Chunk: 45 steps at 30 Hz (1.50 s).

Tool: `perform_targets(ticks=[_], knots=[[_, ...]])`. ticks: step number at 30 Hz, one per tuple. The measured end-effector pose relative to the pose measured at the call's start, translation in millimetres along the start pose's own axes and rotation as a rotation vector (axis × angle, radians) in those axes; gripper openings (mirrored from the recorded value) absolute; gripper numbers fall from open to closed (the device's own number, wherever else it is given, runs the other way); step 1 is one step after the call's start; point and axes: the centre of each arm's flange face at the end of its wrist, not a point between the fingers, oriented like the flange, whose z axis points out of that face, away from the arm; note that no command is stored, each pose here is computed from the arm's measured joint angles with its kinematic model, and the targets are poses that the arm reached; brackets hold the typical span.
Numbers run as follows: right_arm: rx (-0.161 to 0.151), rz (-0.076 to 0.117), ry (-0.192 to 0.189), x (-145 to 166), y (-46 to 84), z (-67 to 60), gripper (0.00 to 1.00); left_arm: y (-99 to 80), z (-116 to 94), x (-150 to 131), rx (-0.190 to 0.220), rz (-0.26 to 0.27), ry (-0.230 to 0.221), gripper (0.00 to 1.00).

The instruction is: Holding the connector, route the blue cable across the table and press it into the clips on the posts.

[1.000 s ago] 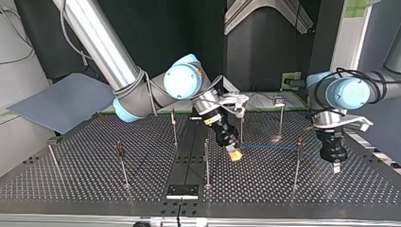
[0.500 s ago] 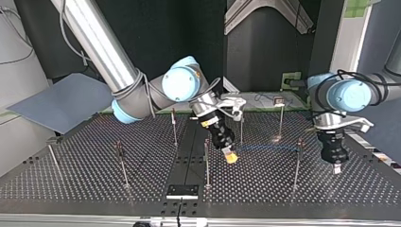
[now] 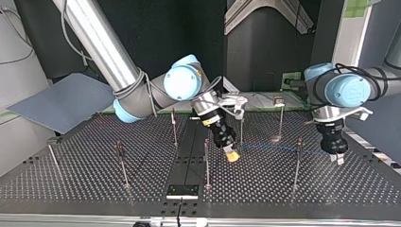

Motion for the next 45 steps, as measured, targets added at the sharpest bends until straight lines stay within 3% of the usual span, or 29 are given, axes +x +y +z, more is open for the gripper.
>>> perform_targets(ticks=[7,15,22,27,34,45], knots=[[-0.029,-0.018,0.001,0,2.4,-0.5,0.0,4.7,-28,-6,-0.057,-0.036,0.009,0.98],[-0.034,-0.026,-0.013,-2,-0.7,-2.4,0.0,3.4,-64,-5,-0.058,-0.021,0.071,0.98],[-0.032,-0.028,-0.016,-2,-2.4,-2.9,0.0,-3.3,-97,-2,-0.012,-0.05,0.144,0.98],[-0.033,-0.028,-0.019,-3,-3.1,-3.3,0.0,-10.8,-118,-3,0.038,-0.053,0.17,0.98],[-0.037,-0.03,-0.021,-3,-3.1,-3.7,0.0,-29.0,-135,-23,0.131,-0.061,0.146,0.98],[-0.077,-0.043,-0.029,-2,-0.5,-6.0,0.0,-49.7,-154,-53,0.214,-0.05,0.084,0.98]])
